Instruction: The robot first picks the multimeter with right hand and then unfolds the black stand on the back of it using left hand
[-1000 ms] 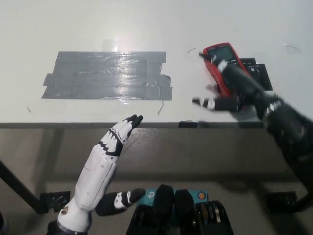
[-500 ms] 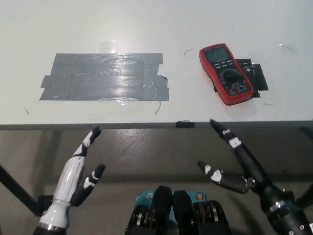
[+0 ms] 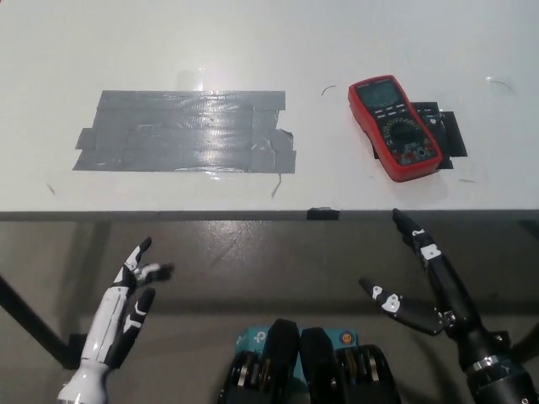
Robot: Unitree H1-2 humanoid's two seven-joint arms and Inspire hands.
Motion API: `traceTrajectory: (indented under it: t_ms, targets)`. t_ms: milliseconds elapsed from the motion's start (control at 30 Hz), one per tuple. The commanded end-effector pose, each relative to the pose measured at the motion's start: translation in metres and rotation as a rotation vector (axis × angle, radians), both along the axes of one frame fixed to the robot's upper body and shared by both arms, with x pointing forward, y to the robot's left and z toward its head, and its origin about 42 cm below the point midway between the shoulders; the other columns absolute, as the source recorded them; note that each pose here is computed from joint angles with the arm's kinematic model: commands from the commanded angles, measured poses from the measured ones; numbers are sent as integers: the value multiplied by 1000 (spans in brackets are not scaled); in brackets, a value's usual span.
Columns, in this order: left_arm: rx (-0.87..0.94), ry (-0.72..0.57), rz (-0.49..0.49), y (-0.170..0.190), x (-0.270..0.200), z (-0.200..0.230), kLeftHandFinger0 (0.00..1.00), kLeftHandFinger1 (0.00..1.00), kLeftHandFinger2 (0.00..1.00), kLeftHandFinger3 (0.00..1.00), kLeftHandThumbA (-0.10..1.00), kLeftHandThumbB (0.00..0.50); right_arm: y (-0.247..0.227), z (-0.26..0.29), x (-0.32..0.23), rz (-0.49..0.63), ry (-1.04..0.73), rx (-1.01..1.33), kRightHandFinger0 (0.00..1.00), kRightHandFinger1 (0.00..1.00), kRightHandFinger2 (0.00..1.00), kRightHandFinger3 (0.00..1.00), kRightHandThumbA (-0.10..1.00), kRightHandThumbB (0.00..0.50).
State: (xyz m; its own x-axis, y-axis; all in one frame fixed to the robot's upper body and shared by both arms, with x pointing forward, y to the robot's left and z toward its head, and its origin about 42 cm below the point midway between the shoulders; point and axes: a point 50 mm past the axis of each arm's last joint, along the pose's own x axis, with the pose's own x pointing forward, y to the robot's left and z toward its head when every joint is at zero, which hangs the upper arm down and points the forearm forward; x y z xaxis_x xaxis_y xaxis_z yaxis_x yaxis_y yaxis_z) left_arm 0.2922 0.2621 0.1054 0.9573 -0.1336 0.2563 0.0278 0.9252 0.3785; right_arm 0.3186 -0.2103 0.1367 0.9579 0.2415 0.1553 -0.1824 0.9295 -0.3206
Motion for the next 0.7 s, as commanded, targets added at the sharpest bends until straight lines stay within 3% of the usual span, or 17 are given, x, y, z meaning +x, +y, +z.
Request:
traceTrajectory:
  t_ms: [0,100,200,300,367,400,433,467,500,667]
  targets:
    - [-17,-18,-2,3,-4,8,1000,374,8,1000,1000,218,-1,11,-1,0,-89,36,1000,1000,1000,1000,727,349]
    - [-20,-22,-2,3,-4,8,1000,401,12,1000,1000,205,-1,12,-2,-1,-91,35,1000,1000,1000,1000,713,340]
    - [-27,-20,-8,3,-4,8,1000,339,59,1000,1000,203,-2,11,-2,-1,-92,34,1000,1000,1000,1000,709,341]
    - [-26,-20,-11,3,-3,9,1000,365,69,1000,1000,212,-1,11,-1,0,-91,26,1000,1000,1000,1000,709,338]
    - [-20,-28,-16,3,-3,9,1000,411,162,1000,1000,211,0,11,-2,2,-95,22,1000,1000,1000,1000,704,340]
    - [-19,-31,-18,3,-3,9,1000,528,373,1000,1000,211,0,11,-2,3,-99,23,1000,1000,1000,1000,701,339]
    - [-17,-32,-21,3,-1,10,1000,539,390,1000,1000,211,0,11,-2,0,-100,25,1000,1000,1000,1000,699,339]
    - [-10,-22,-26,3,0,10,1000,883,774,1000,1000,215,0,11,-2,0,-102,28,1000,1000,1000,1000,698,341]
    - [2,-5,-32,3,1,10,1000,1000,1000,1000,1000,248,0,11,-2,1,-103,27,1000,1000,1000,1000,695,340]
    - [24,18,-53,2,4,17,1000,1000,1000,1000,1000,254,-1,14,1,4,-110,13,1000,1000,1000,1000,698,335]
